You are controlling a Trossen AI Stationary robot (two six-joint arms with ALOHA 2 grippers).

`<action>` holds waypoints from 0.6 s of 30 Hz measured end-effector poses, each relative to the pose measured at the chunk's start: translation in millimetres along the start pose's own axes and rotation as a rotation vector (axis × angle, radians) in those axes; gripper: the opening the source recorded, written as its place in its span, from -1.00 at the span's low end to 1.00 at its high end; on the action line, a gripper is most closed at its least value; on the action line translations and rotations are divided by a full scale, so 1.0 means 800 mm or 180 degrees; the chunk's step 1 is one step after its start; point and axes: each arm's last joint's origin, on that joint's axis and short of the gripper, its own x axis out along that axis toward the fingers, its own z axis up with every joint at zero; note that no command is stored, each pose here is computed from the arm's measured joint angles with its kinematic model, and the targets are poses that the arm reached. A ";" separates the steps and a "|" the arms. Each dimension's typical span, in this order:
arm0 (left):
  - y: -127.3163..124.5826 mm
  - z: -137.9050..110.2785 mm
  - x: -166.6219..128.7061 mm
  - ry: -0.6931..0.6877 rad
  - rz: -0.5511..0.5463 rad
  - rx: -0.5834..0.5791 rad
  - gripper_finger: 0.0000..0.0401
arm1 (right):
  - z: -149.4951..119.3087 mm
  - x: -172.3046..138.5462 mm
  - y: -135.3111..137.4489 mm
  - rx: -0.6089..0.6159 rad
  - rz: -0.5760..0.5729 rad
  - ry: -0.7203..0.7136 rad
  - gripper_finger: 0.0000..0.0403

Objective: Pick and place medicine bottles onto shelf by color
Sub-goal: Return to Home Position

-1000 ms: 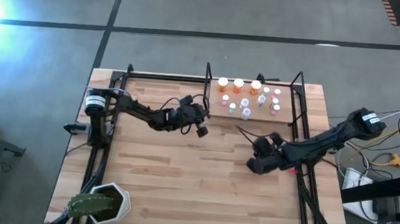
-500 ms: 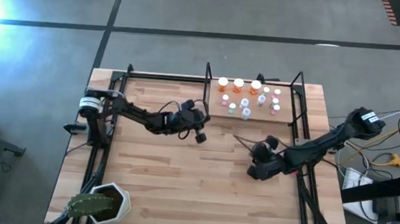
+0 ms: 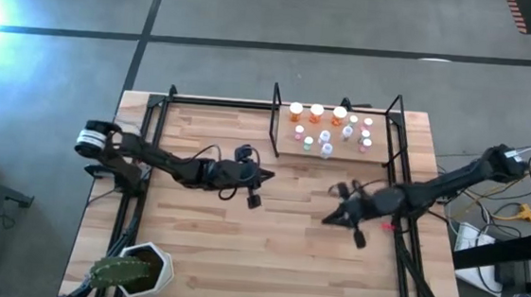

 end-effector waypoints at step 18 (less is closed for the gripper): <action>0.063 -0.038 -0.113 -0.0521 -0.0152 -0.0459 -0.98 | -0.025 -0.086 -0.022 0.0210 -0.0107 -0.1125 -0.96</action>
